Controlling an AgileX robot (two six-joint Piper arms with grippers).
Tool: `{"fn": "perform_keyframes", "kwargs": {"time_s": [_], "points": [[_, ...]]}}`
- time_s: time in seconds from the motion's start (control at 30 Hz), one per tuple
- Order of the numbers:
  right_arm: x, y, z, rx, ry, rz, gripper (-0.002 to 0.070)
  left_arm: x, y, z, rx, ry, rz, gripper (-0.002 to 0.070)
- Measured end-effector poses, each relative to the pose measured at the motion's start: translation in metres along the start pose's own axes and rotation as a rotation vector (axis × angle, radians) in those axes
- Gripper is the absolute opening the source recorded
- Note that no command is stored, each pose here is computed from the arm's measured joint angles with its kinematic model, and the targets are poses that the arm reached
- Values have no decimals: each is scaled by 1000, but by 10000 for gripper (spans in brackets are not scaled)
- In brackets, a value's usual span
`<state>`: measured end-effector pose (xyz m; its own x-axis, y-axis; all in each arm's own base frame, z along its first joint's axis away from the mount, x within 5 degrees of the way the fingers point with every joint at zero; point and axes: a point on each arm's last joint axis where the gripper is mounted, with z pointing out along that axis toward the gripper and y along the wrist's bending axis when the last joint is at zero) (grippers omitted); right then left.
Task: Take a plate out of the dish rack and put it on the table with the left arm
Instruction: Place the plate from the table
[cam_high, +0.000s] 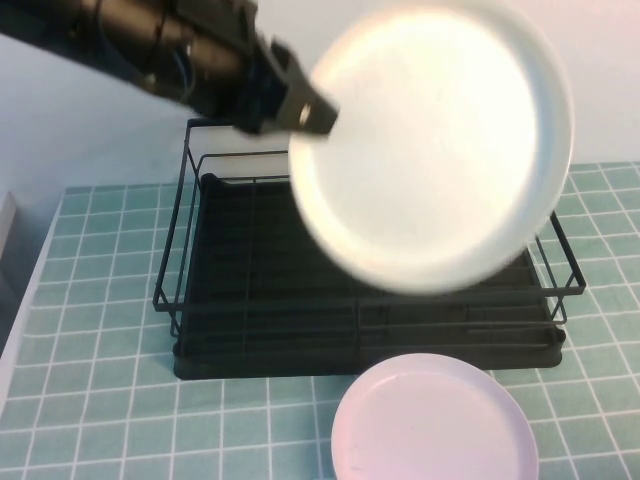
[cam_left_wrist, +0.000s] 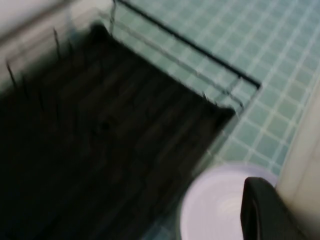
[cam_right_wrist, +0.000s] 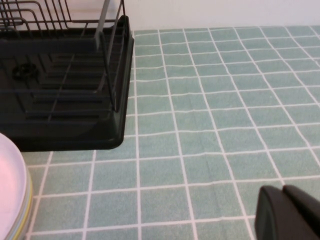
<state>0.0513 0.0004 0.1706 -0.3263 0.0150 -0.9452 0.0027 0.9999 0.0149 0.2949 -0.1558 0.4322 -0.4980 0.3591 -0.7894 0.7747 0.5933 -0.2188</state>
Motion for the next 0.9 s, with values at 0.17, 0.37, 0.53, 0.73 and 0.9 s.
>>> {"fn": "perform_keyframes", "kwargs": {"time_s": [0.17,0.37,0.53,0.73,0.9], "points": [[0,0,0,0,0,0,-1,35,-2,23,81,253,-98,60],[0,0,0,0,0,0,-1,90,-13,67,119,441,-209,60],[0,0,0,0,0,0,-1,129,-16,97,94,494,-252,60],[0,0,0,0,0,0,-1,135,-8,114,56,462,-281,70],[0,0,0,0,0,0,-1,136,-7,116,58,460,-293,197]]}}
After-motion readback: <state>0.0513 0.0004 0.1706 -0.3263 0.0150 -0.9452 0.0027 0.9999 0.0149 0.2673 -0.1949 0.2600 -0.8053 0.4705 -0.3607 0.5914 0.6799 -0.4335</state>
